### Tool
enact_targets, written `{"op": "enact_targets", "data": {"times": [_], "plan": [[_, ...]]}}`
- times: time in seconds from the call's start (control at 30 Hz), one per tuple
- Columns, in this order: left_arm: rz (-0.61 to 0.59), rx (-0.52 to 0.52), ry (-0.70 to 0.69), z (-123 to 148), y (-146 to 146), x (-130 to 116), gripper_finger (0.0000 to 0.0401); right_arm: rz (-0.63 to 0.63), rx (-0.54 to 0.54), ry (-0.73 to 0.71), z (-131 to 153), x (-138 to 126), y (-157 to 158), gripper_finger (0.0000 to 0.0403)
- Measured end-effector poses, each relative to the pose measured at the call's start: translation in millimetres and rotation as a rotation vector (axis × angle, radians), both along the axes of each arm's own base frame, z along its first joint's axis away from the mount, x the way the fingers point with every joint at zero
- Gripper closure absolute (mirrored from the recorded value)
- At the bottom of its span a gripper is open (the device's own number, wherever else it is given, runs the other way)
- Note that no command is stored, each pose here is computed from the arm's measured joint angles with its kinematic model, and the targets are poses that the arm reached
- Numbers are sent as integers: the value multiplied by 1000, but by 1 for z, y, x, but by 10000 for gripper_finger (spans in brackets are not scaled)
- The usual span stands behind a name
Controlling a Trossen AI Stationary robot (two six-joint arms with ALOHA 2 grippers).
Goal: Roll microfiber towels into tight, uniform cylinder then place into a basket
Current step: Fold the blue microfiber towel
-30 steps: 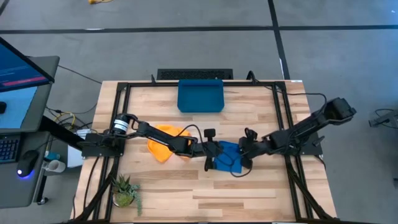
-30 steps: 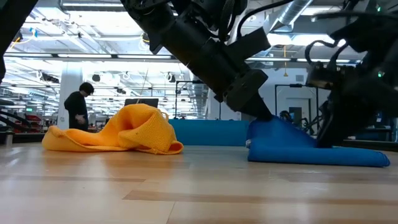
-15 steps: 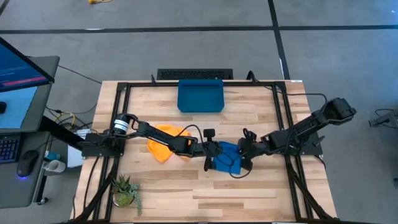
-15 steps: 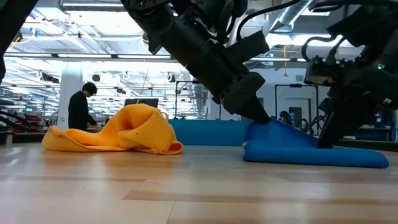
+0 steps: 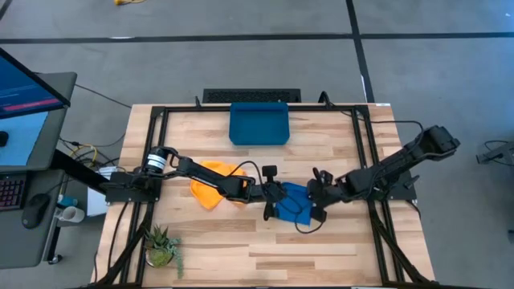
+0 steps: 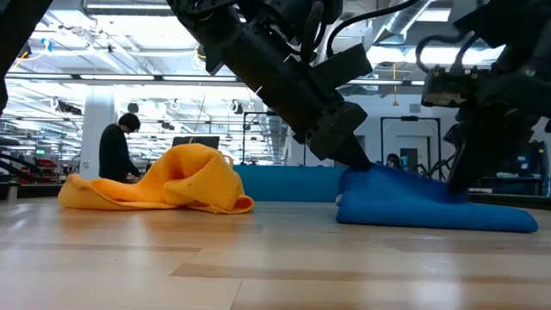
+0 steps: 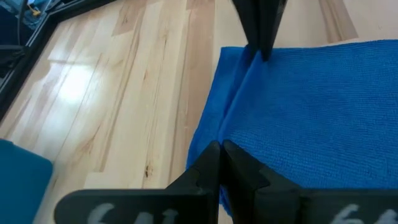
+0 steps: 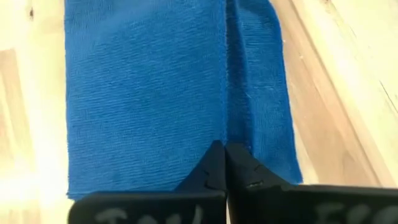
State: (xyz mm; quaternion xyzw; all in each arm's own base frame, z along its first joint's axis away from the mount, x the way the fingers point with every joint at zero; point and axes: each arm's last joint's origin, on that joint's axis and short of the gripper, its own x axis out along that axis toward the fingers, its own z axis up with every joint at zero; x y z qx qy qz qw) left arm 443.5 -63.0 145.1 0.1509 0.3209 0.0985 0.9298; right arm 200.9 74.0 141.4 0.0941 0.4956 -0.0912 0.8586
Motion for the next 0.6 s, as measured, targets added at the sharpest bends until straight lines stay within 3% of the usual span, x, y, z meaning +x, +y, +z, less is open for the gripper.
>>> {"op": "enact_targets", "data": {"times": [0.6], "plan": [[26,-34,-47,3,2,2,397,-220,24,91,27,1,7,399]]}}
